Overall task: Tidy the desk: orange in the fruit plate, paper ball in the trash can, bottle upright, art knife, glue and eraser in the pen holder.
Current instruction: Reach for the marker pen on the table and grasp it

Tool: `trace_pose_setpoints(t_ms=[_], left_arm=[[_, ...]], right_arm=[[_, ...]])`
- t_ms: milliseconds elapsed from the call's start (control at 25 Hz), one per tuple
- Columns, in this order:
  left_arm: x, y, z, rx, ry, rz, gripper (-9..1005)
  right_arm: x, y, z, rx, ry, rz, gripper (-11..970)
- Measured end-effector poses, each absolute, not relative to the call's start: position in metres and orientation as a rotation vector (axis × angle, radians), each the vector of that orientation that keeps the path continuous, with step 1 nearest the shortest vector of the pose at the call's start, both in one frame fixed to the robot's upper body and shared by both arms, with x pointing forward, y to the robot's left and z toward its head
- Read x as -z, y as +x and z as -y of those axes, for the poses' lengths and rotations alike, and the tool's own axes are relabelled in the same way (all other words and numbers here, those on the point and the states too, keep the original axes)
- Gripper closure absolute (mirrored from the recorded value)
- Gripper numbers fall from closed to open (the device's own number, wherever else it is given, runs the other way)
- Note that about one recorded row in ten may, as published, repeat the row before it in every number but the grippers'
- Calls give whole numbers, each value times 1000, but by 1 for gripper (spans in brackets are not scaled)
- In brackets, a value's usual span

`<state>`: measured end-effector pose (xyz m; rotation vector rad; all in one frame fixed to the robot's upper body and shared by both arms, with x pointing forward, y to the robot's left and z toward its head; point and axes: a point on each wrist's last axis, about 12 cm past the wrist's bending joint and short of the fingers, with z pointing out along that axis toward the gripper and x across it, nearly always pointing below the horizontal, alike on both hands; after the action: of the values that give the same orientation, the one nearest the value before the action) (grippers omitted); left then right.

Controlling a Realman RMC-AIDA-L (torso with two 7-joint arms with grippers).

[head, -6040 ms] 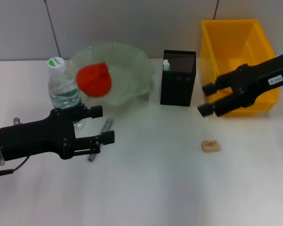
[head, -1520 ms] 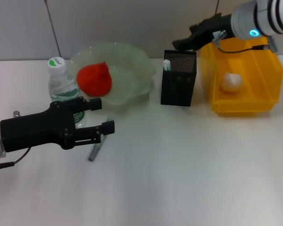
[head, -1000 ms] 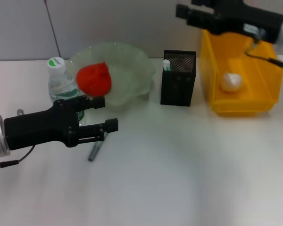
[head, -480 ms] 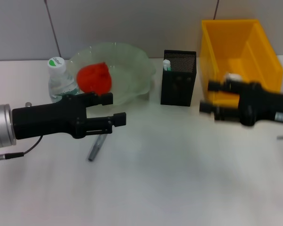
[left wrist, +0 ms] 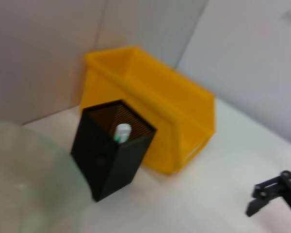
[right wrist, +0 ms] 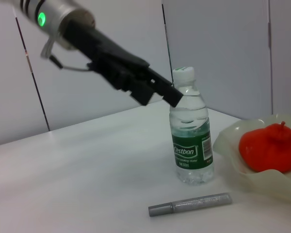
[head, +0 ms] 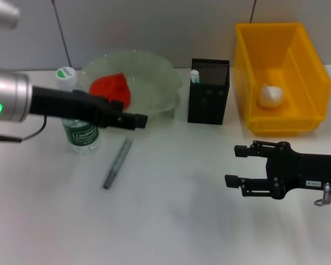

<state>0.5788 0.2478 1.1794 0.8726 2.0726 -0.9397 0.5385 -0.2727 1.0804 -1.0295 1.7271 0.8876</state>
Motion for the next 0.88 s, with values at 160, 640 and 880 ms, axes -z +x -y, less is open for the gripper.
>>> trace_pose_setpoints(t_ms=[160, 640, 880], left_arm=[[-1214, 596, -221, 780, 859, -2272, 273], [-1216, 628, -156, 472, 955, -2606, 275], [-1197, 636, -146, 361, 965, -2682, 276]], right_arm=[[-1078, 537, 272, -877, -1042, -1722, 184], [-1075, 537, 271, -868, -1057, -1737, 183], [-1075, 537, 272, -859, -1055, -1741, 184]])
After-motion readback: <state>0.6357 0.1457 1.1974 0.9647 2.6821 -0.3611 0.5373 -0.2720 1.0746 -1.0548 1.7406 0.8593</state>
